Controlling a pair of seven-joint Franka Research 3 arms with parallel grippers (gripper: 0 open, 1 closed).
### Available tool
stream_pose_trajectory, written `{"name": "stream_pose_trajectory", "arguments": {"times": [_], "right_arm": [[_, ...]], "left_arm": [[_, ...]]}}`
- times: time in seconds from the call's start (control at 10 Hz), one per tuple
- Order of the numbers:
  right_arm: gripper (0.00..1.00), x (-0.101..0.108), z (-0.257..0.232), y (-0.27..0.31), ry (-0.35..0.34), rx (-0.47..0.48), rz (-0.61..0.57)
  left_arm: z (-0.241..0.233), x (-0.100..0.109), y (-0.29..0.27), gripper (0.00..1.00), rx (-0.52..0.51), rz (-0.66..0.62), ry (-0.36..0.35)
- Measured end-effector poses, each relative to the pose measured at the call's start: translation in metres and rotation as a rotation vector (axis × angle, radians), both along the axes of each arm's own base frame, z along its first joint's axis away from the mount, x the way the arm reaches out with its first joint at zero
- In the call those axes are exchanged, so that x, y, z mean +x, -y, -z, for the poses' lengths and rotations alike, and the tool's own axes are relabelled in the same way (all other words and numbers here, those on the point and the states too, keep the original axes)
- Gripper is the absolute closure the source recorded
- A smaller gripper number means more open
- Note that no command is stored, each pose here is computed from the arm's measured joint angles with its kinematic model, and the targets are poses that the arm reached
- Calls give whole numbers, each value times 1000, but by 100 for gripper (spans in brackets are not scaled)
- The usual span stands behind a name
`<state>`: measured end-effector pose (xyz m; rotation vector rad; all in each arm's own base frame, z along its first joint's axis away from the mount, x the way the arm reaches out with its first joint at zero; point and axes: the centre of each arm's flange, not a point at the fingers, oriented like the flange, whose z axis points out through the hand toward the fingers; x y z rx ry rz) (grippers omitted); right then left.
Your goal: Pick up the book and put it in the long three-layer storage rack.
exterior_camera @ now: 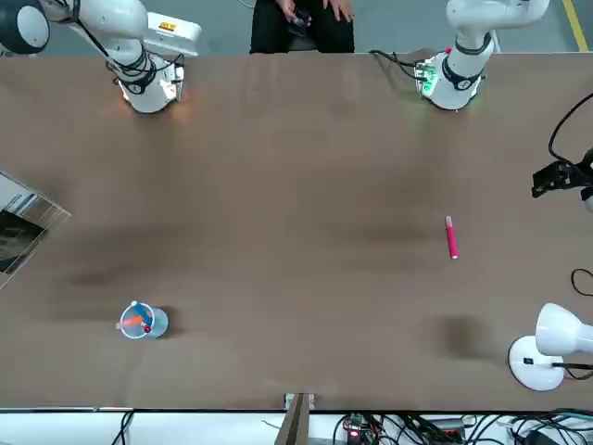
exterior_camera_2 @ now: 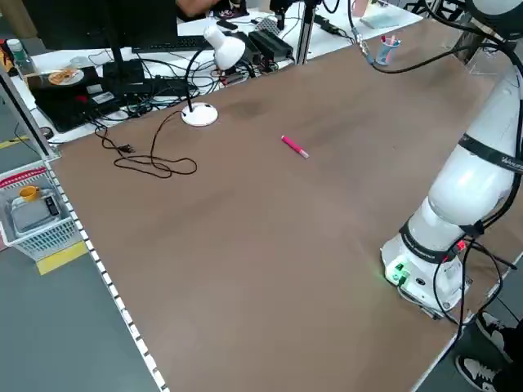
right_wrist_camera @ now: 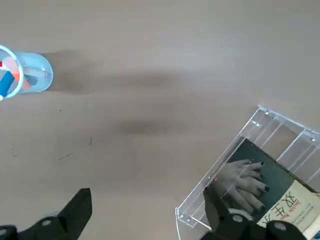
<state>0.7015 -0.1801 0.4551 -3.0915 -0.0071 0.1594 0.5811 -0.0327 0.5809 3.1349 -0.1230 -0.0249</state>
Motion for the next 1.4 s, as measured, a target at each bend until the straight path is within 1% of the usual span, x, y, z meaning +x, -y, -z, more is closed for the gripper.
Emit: {"name": "stream_pose_trajectory", "arguments": {"times": [0.4, 0.8, 0.9, 1.1, 1.3, 1.4], "right_arm": [[0, 9, -3, -19, 34, -20, -46], [0, 23, -6, -65, 77, -33, -102], [0, 26, -7, -81, 82, -39, -92], [0, 30, -13, -121, 92, -53, -24], [0, 24, -34, -160, 111, -85, 30], [0, 19, -48, -175, 124, -110, 31]], "left_arm": [[-2, 0, 0, 0, 0, 0, 4], [-13, -4, 0, 0, 1, -2, 20], [-17, -6, 0, 0, 1, -3, 24], [-26, -12, -2, 0, 3, -5, 28], [-31, -16, -5, 0, 5, -13, 26], [-32, -17, -8, 0, 5, -23, 28]]}}
